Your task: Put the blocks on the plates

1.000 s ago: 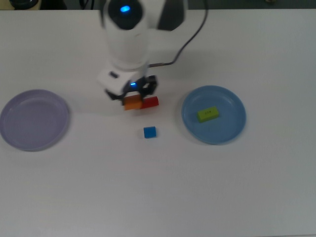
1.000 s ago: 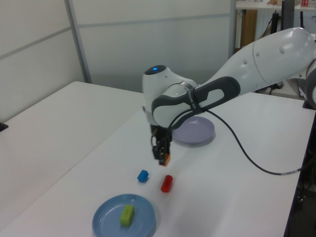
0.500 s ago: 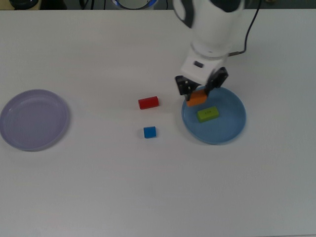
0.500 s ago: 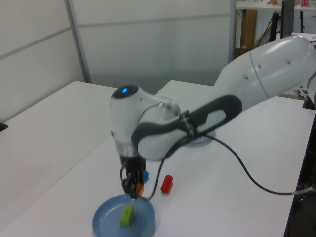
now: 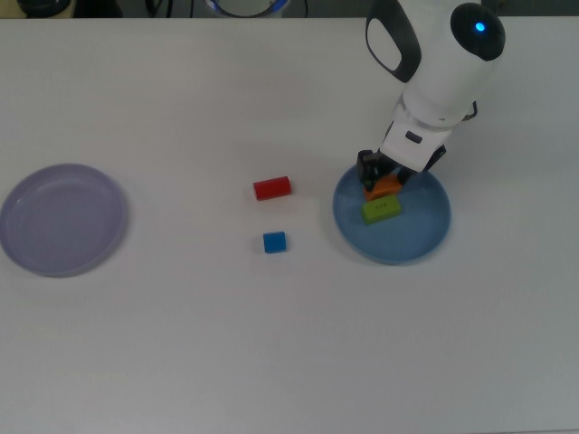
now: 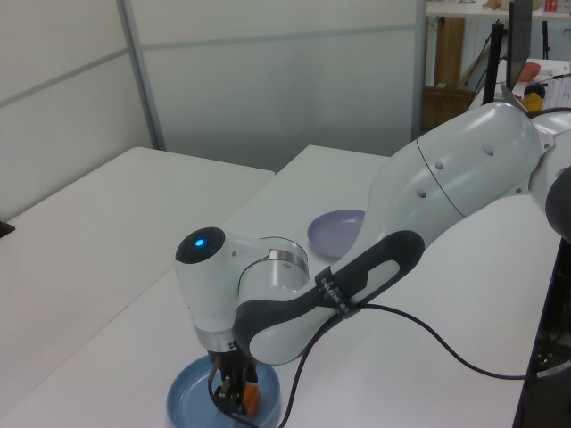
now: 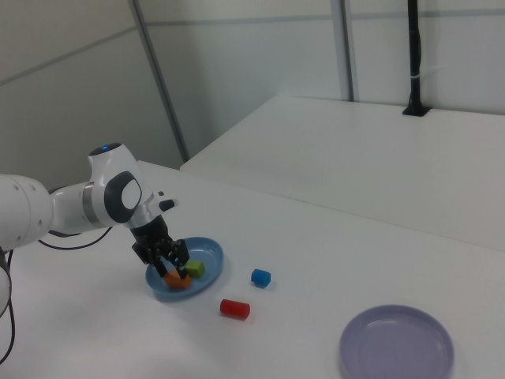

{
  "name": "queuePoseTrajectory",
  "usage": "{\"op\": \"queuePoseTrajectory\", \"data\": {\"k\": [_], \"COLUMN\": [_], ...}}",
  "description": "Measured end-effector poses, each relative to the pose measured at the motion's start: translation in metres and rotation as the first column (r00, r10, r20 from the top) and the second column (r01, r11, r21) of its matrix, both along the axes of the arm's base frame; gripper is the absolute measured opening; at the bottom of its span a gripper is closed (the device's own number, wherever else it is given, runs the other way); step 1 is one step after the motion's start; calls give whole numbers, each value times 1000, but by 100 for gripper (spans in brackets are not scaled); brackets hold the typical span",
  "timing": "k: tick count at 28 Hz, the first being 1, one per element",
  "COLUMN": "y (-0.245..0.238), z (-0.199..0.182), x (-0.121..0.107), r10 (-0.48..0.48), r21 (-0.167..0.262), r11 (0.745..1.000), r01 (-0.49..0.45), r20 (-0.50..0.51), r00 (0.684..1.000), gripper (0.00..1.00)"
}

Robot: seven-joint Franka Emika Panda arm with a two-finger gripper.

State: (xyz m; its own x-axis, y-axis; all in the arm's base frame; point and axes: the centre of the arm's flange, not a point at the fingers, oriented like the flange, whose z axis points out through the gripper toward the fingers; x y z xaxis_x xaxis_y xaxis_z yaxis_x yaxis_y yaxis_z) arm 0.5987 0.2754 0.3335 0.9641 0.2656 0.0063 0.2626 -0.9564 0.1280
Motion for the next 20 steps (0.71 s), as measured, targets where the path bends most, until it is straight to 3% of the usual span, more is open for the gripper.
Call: {"op": "queuePoseTrajectory", "data": {"k": [9, 13, 20], "y": [-11, -38, -135], "z": [22, 37, 41], "x": [11, 21, 49], "r10": [-23, -68, -193], "r21": [12, 18, 22], "r11": [1000, 998, 981], "r01": [22, 67, 192], "r20": [39, 57, 59], "r00": [999, 996, 979], "gripper": [99, 100, 100]}}
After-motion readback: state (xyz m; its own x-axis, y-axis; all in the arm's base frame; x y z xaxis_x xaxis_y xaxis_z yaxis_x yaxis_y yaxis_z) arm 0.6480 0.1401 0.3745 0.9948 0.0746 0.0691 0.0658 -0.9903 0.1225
